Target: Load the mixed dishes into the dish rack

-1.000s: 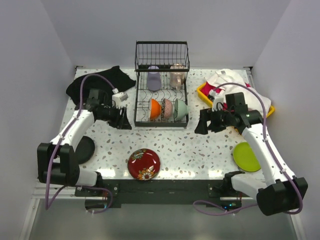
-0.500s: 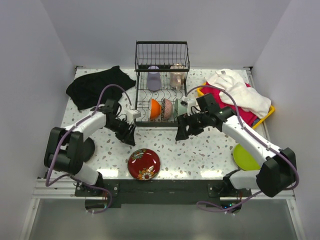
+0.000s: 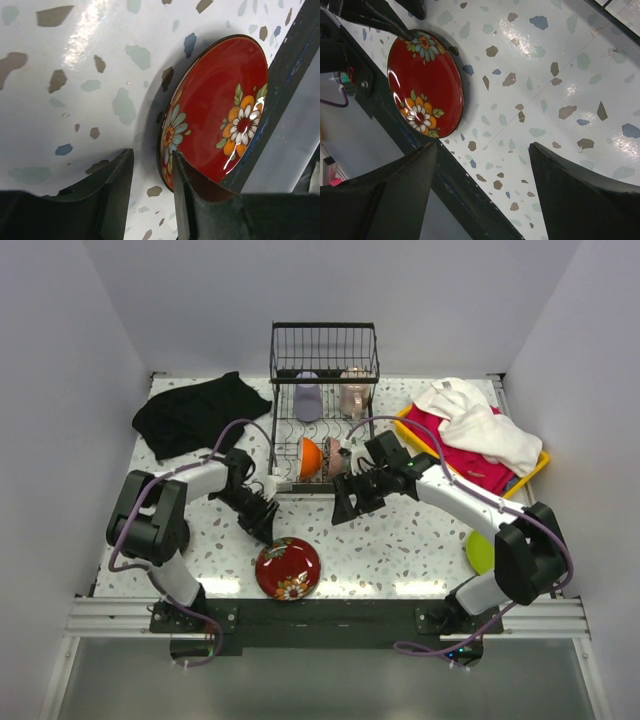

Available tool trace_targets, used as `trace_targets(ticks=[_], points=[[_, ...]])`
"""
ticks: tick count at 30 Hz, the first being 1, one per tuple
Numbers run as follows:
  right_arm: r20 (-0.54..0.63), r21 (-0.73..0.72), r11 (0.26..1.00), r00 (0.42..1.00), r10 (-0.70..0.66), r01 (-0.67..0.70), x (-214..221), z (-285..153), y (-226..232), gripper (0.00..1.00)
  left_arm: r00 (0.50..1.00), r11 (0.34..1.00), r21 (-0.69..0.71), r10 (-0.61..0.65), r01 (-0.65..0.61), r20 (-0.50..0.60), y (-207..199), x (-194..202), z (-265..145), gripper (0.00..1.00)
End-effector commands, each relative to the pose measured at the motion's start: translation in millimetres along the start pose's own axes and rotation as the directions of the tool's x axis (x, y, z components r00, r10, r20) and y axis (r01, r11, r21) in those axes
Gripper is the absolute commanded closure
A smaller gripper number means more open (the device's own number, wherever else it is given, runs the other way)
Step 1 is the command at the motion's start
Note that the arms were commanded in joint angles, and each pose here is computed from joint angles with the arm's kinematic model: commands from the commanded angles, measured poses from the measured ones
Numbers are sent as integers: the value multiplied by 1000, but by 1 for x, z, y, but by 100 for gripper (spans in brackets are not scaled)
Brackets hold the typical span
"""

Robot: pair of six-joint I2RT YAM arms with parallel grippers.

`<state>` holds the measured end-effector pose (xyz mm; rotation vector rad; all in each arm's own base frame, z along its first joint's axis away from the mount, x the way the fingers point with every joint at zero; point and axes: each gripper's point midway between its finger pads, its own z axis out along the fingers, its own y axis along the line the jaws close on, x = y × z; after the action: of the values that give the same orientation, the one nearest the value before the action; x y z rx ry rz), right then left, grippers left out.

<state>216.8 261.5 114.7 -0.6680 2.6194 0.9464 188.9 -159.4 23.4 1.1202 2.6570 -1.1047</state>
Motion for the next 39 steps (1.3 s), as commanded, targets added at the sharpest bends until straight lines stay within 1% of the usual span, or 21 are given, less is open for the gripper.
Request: trace_targets(ticks=[1,2,5,6,7,8,9,13,14,18,21,27,31,32,34,35,37,38,39], points=[[66,-14,1000,998,-18,19,-21,-1,8,22,998,995,80,59,-57,-28,-14,-3,9,61],[65,-15,1000,998,-16,17,-20,-1,8,22,997,994,86,63,-60,-35,-16,-3,11,63],[52,-22,1000,999,-16,17,-15,1,9,22,996,994,88,64,-58,-57,-17,0,16,75],[49,-27,999,999,-18,19,-13,2,9,22,996,993,98,67,-61,-58,-18,0,17,86],[42,-48,999,999,-22,24,-11,3,12,22,996,992,105,72,-66,-56,-19,-1,16,90],[35,-60,998,999,-22,24,-7,4,13,22,996,991,111,76,-70,-50,-22,-2,15,97],[36,-74,997,999,-28,30,-7,5,15,22,996,990,115,82,-77,-42,-23,-3,14,100],[10,-196,978,998,-67,68,6,11,36,20,986,977,135,159,-164,45,-40,-23,-1,100],[6,-223,972,997,-77,77,8,11,42,18,977,972,122,191,-202,94,-48,-35,-10,100],[1,-306,942,990,-143,136,15,15,71,16,942,950,115,263,-291,209,-68,-64,-31,100],[-3,-302,939,984,-176,167,15,19,76,15,924,936,136,284,-326,255,-82,-78,-43,100],[-8,-271,947,984,-180,171,4,32,73,18,906,916,175,299,-361,300,-97,-90,-54,100],[2,-283,942,982,-190,183,-7,33,79,33,904,917,176,292,-357,312,-97,-93,-55,100],[0,-285,940,981,-196,188,-7,32,80,43,910,924,169,282,-343,305,-94,-92,-54,100],[11,-289,936,979,-205,200,-12,28,84,55,908,929,148,282,-339,309,-89,-95,-53,100],[7,-286,937,978,-207,200,-12,26,84,69,915,939,135,266,-317,302,-84,-95,-52,100],[20,-291,933,977,-214,210,-13,19,89,83,907,940,103,277,-324,318,-77,-104,-53,100],[8,-289,935,977,-211,205,-10,16,89,96,916,955,79,249,-287,313,-71,-107,-54,93],[9,-280,937,976,-215,209,-10,13,87,100,916,962,45,243,-271,320,-65,-115,-57,82]])
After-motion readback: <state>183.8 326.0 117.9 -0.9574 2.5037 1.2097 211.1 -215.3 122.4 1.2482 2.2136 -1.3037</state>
